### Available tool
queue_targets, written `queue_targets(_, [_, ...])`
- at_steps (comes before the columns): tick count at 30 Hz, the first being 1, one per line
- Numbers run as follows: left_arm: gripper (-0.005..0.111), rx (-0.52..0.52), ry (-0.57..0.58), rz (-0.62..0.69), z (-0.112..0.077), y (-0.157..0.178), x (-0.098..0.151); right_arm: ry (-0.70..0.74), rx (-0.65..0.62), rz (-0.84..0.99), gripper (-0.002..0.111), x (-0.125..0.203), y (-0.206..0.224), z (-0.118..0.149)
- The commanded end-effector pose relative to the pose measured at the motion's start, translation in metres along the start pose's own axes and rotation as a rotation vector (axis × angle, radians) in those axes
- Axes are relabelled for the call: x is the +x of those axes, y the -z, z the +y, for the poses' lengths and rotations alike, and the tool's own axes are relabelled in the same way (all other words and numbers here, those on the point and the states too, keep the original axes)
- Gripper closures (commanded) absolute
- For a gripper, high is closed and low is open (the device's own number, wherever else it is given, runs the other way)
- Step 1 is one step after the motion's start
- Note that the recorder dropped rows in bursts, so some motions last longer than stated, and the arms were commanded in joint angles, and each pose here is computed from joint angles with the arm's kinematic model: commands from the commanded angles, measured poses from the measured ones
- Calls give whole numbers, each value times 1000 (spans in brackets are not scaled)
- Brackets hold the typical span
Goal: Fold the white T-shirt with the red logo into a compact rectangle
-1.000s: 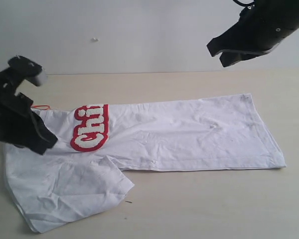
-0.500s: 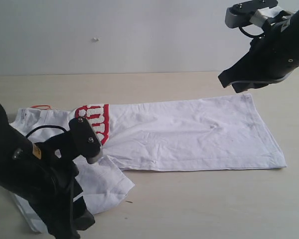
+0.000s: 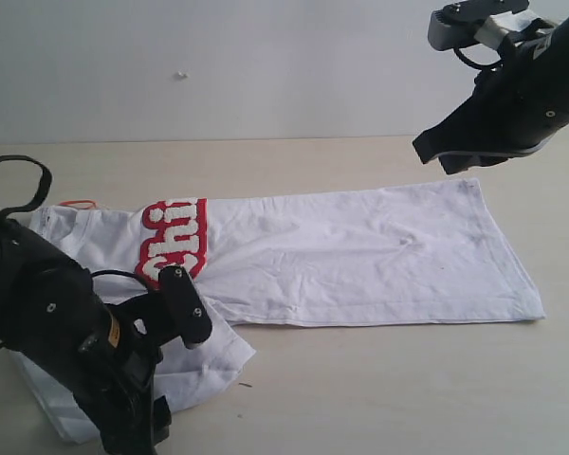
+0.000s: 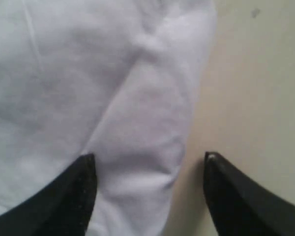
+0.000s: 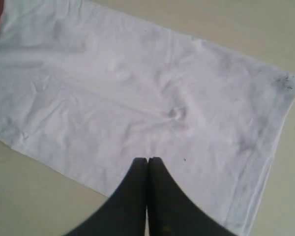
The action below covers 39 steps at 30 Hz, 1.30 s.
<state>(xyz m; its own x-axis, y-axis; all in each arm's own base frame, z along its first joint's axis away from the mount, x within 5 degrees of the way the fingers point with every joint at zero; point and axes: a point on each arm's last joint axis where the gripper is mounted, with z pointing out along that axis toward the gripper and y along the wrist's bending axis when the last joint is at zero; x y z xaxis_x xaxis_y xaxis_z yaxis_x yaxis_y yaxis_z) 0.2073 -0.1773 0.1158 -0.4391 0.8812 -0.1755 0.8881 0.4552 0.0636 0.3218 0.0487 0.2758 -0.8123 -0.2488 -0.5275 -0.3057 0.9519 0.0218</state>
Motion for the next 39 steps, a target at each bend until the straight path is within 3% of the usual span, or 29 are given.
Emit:
queue_targets(1, [45,-29,-47,36,3,-16,0,-6,3,-22,108,-1,3,0])
queue_targets(3, [46,-73,-36,16,7,-18,-2,-4,3,-22,108,-1,3,0])
queue_targets(5, [56,-104,-50,12,10,-17,-2,-4,3,-22,108,-1,3,0])
queue_targets(7, [76,-109,-70,48,10,-17,1,-4,3,-22,108,-1,3,0])
queue_targets(8, [100,-106,-83,93,10,-16,5,-4,3,-22,108,-1,3,0])
queue_targets(9, [106,-104,-98,116,10,-16,7,-4,3,-22,108,-1,3,0])
queue_targets(14, [107,-103,-201,260,6,13,4,-4,1,-16,108,-1,3,0])
queue_targets(16, [107,-159,-266,267,11,31,-2,-4,1,-16,108,-1,3,0])
queue_targets(20, [107,-339,-434,235,30,51,-16,-4,1,-16,108,-1,3,0])
queue_targets(23, [107,-537,-678,203,46,60,-31,-4,1,-16,108,-1,3,0])
queue_targets(29, [107,-616,-910,16,45,56,-55,-4,3,-22,108,-1,3,0])
queue_targets(33, [99,-597,-899,-45,52,48,-60,-4,4,-24,108,-2,3,0])
queue_targets(39, [67,-624,-767,-65,78,52,-63,-4,4,-24,108,-2,3,0])
